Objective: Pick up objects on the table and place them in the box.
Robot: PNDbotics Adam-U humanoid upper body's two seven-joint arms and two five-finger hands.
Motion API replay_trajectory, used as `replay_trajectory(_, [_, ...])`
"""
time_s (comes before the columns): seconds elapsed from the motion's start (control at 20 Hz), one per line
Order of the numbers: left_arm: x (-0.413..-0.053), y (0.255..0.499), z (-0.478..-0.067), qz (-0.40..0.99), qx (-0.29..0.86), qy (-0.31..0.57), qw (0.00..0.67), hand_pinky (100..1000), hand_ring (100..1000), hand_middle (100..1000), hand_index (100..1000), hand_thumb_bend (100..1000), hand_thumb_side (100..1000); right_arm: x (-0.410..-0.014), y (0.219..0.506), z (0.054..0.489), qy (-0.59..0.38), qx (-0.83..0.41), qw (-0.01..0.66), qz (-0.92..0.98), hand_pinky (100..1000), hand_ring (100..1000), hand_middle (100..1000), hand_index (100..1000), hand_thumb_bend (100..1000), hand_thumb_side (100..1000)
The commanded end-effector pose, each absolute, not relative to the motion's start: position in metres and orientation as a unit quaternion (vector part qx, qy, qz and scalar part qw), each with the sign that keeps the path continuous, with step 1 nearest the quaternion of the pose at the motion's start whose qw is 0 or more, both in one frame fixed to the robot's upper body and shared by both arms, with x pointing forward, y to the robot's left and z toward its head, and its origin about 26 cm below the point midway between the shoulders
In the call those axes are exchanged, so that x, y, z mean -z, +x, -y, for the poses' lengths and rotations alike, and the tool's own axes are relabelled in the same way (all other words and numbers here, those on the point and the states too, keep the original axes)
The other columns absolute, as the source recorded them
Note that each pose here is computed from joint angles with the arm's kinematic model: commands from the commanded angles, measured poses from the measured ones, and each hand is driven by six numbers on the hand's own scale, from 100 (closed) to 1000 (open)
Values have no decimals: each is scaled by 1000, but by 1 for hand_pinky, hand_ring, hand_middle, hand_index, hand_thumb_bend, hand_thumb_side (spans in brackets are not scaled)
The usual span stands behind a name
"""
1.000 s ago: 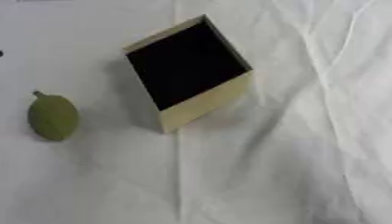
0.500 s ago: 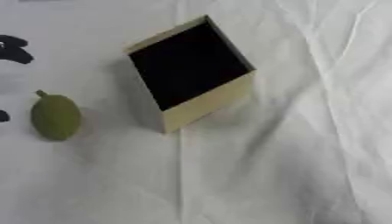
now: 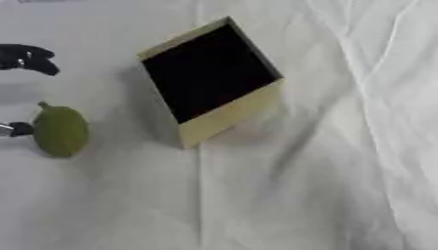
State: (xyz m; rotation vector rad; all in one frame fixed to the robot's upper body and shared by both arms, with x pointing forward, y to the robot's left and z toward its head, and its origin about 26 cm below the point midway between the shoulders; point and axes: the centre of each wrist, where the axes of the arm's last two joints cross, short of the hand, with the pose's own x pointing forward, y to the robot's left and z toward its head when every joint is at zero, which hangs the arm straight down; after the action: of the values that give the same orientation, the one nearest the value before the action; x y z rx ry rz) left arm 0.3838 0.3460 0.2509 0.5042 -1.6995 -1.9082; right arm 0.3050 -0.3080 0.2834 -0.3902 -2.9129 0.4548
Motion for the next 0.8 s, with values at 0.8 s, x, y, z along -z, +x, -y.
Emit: replay_trajectory(0.8, [-240,388,-344,494,821,116,262,858,982,830,904,432,100,-290,301,306,-124,-158,73,977,851,864,643,753,100,414])
